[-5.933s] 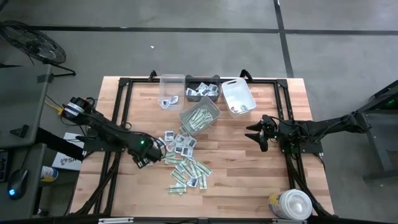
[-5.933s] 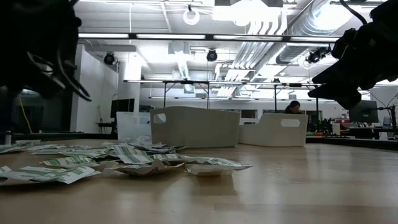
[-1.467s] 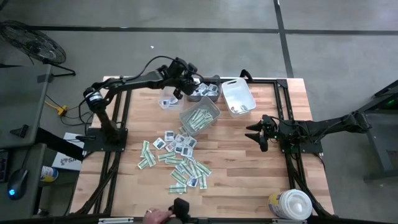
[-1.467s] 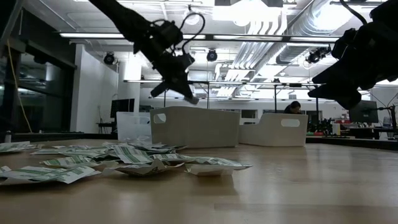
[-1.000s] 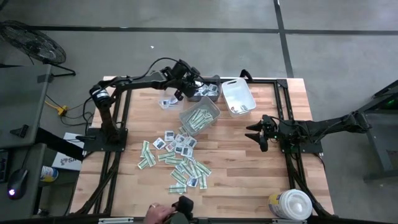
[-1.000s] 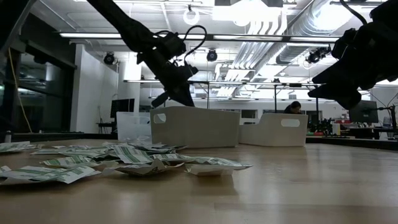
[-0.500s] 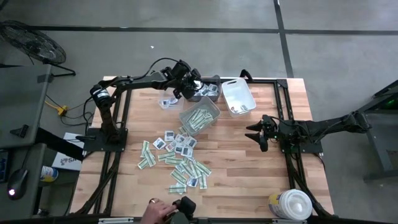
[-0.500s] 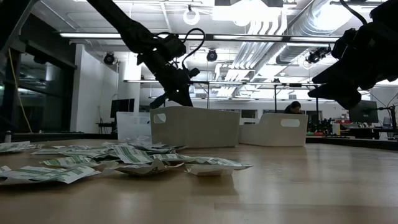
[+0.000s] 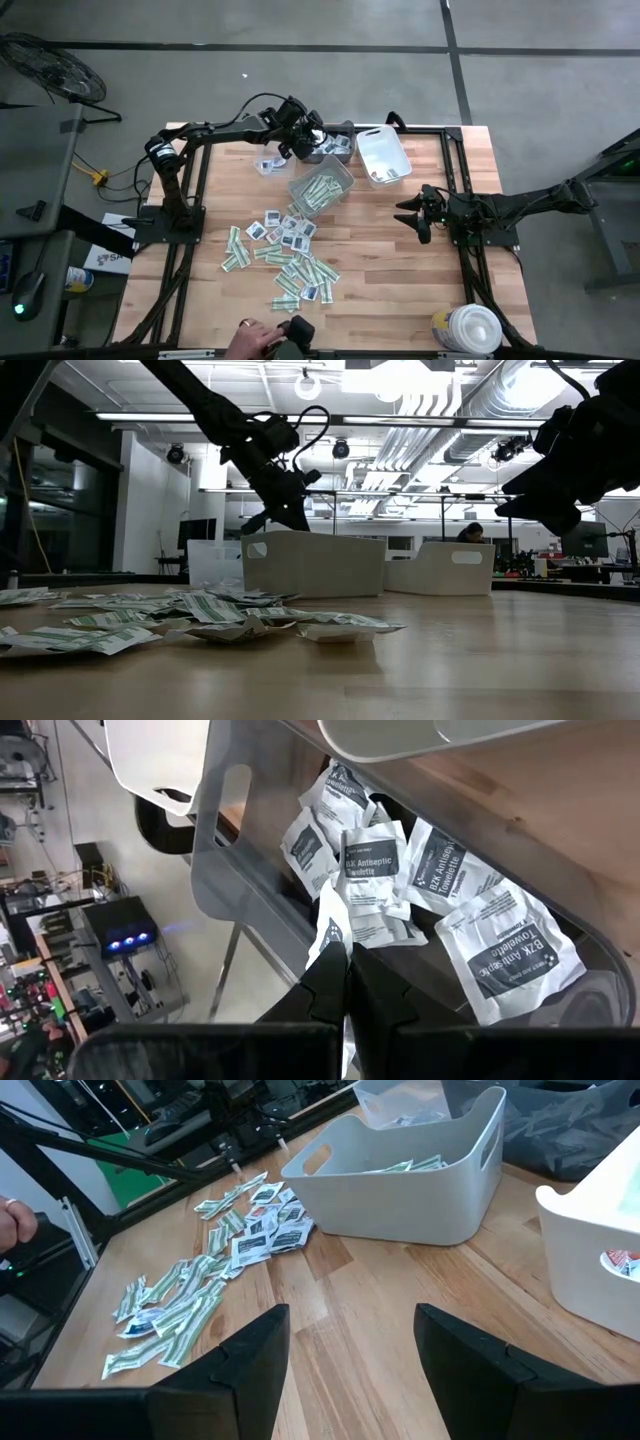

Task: Pick & Place First Aid Supplies
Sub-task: Put the towelette pack into the black bin

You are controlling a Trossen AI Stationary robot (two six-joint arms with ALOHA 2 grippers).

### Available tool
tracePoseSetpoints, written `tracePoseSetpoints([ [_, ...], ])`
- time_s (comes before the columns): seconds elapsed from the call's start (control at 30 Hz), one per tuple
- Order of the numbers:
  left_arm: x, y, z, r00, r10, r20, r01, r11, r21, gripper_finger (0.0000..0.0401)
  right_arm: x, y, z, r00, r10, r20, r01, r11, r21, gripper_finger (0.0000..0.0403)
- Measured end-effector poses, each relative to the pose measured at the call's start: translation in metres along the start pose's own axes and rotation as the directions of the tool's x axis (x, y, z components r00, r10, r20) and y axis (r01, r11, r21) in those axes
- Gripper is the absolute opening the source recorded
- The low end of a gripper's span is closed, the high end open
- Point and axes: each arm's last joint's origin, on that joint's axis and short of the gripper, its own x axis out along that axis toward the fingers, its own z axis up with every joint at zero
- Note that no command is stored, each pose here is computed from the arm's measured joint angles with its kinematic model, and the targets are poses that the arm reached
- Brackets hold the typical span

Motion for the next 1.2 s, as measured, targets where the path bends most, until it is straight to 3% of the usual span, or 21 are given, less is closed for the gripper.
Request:
tracePoseSetpoints([
  [0.2, 0.0, 0.0, -0.001, 0.999, -0.003, -0.034, 0.003, 1.0, 0.002, 0.0011, 0.0, 0.0, 0.0, 1.0, 0.0, 0.0, 0.0, 1.0, 0.0, 0.0208],
  [0.53, 0.0, 0.0, -0.001, 0.999, 0.001, -0.042, -0.003, 1.0, -0.027, 0.0099, 0.0, 0.0, 0.0, 1.0, 0.0, 0.0, 0.0, 1.0, 0.0, 0.0208],
  [0.73, -0.01, 0.007, -0.002, 0.996, 0.028, -0.086, -0.034, 0.997, -0.073, 0.0112, 0.0, 0.0, 0.0, 1.0, 0.0, 0.0, 0.0, 1.0, 0.0, 0.0208],
  [1.03, -0.065, 0.024, 0.0, 0.991, 0.089, -0.102, -0.115, 0.95, -0.289, 0.0112, 0.0, 0.0, 0.0, 1.0, -0.001, 0.0, 0.001, 1.0, 0.0, 0.0208],
  [1.2, -0.104, 0.02, 0.006, 0.996, 0.013, -0.091, -0.057, 0.863, -0.502, 0.0112, 0.0, 0.0, 0.0, 1.0, -0.001, 0.0, 0.001, 1.0, 0.0, 0.0208],
])
